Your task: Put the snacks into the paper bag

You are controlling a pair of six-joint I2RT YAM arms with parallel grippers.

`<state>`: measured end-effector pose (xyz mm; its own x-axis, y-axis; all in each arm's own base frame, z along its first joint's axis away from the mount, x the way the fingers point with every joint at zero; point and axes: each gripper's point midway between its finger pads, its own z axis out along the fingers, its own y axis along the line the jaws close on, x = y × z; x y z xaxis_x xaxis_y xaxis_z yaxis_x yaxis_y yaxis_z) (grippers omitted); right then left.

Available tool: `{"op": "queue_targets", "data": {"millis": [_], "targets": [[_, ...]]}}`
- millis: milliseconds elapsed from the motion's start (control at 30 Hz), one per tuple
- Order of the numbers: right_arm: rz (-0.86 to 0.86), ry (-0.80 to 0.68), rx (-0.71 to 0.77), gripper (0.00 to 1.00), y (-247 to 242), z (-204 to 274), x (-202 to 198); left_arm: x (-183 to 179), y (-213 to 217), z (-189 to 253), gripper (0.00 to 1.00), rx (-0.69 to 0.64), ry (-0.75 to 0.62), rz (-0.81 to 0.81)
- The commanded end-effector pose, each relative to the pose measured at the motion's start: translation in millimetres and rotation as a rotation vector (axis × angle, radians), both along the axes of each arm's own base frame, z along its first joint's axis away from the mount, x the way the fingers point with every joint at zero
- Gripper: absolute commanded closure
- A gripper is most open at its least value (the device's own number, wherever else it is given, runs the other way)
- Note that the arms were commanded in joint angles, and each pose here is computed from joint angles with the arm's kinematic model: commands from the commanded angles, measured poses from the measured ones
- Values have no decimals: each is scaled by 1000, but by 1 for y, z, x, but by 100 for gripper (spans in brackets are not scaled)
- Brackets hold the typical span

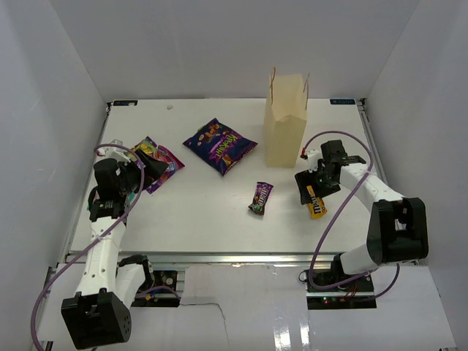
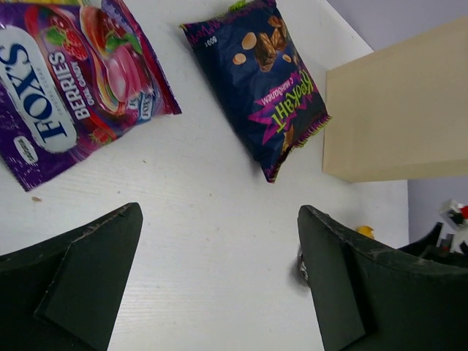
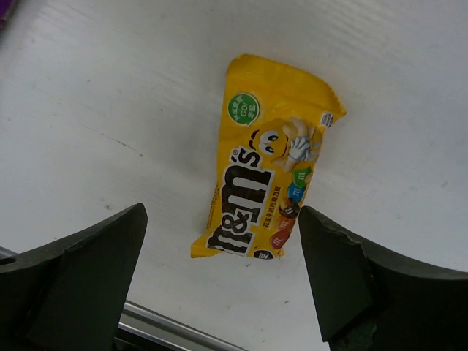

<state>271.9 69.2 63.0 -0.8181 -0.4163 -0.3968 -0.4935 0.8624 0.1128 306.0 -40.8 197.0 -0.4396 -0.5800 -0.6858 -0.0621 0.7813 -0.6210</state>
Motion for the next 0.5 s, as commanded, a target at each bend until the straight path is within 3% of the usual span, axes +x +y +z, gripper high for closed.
{"op": "queue_targets", "data": {"millis": [0, 367, 400, 467], "targets": [[-139, 18, -47, 12, -5, -11, -2, -8, -15, 8, 2, -107, 37, -33], [-175, 48, -159, 48, -24, -42, -1, -14, -29, 1, 2, -205, 93, -76], [-175, 55, -162, 53, -24, -44, -2, -14, -30, 1, 2, -206, 93, -76], [-168, 63, -155, 71, -23, -44, -3, -14, -31, 2, 2, -210, 92, -85]]}}
